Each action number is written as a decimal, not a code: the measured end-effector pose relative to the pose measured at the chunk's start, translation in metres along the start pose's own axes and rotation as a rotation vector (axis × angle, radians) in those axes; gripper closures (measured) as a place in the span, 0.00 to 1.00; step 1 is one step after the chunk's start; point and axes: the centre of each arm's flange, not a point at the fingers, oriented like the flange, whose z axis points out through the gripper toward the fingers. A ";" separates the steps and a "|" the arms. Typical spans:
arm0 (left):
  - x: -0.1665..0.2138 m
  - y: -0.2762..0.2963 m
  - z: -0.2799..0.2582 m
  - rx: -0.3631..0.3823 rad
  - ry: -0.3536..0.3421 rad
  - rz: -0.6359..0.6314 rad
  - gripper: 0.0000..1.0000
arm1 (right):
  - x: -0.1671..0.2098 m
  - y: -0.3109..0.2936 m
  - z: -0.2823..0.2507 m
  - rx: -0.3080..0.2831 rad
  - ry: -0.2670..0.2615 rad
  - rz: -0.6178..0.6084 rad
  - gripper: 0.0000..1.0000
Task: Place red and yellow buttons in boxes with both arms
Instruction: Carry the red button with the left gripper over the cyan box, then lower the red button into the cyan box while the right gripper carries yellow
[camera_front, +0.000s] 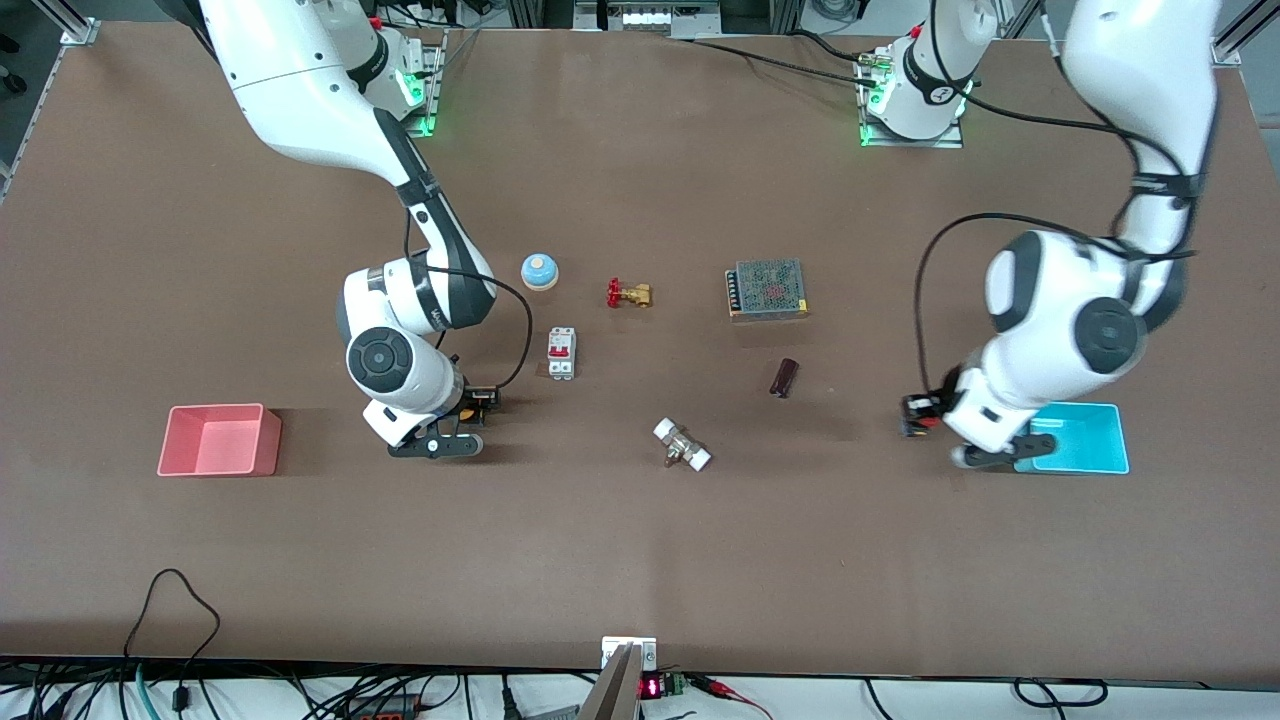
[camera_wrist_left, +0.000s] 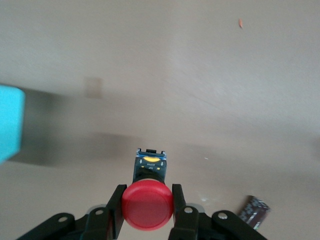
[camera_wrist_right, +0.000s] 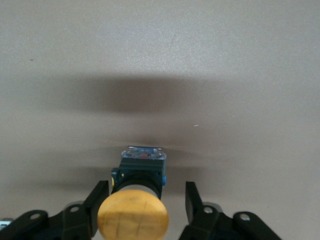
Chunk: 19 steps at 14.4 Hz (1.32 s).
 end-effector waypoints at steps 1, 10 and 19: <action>0.006 -0.016 -0.008 0.007 0.003 0.011 0.59 | 0.001 0.000 0.000 0.000 0.001 0.000 0.44; 0.032 -0.162 -0.026 0.039 0.023 0.145 0.59 | 0.013 -0.003 -0.022 0.013 0.046 0.000 0.58; 0.037 -0.225 0.048 0.040 -0.040 0.163 0.59 | 0.048 0.166 -0.094 -0.032 0.048 0.174 0.58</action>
